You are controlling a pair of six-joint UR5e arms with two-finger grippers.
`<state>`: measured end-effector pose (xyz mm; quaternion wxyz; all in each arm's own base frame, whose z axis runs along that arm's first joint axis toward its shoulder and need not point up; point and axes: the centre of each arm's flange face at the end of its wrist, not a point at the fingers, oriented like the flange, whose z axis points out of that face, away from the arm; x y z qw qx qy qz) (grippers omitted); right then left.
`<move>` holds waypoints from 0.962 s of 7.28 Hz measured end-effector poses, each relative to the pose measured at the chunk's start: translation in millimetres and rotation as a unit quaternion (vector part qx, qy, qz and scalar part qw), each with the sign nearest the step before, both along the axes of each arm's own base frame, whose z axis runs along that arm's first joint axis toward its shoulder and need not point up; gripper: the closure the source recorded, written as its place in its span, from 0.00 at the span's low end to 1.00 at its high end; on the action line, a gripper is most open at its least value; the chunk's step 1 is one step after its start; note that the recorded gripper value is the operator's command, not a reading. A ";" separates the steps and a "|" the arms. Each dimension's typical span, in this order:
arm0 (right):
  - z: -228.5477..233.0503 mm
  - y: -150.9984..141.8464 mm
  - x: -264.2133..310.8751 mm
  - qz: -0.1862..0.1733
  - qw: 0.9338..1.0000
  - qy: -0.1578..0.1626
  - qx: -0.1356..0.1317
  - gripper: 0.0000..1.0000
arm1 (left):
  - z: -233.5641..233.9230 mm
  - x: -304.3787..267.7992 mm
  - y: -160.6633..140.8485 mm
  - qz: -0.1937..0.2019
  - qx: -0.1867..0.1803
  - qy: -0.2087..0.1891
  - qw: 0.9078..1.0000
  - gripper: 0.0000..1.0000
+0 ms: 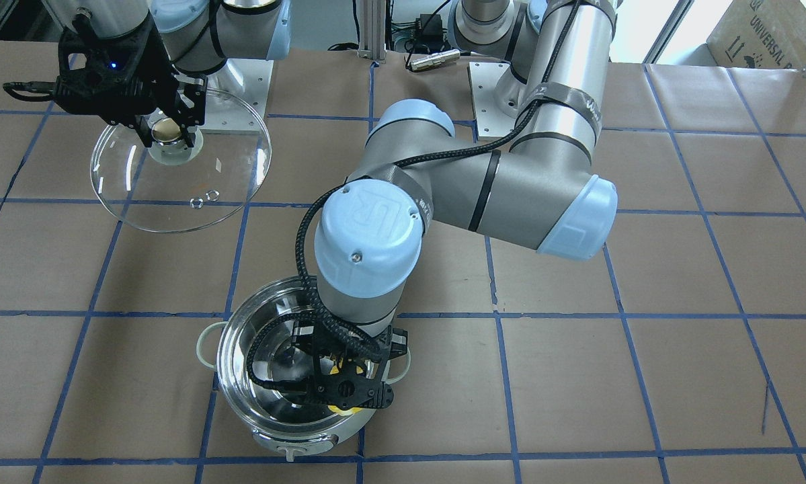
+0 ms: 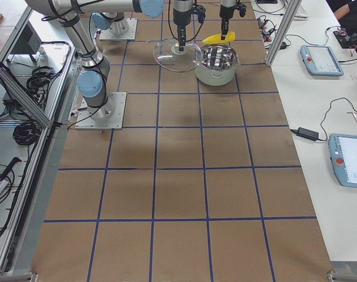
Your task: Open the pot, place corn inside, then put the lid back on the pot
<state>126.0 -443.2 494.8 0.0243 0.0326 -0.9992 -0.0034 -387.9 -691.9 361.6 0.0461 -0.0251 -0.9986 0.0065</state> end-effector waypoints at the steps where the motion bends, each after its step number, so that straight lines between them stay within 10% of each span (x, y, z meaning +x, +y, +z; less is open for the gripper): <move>1: 0.8 0.5 -0.2 0.000 1.000 0.002 -0.003 0.83 | -8.2 -7.8 -2.0 0.003 0.011 -0.004 1.000 0.86; 3: 4.7 3.0 -0.1 0.001 1.000 0.003 -0.011 0.83 | -34.6 -21.0 -4.1 -0.001 0.026 -0.012 1.000 0.18; 7: 5.8 3.9 -0.1 0.002 1.000 0.003 -0.013 0.83 | -39.1 -27.6 -2.0 -0.005 0.025 -0.012 1.000 0.05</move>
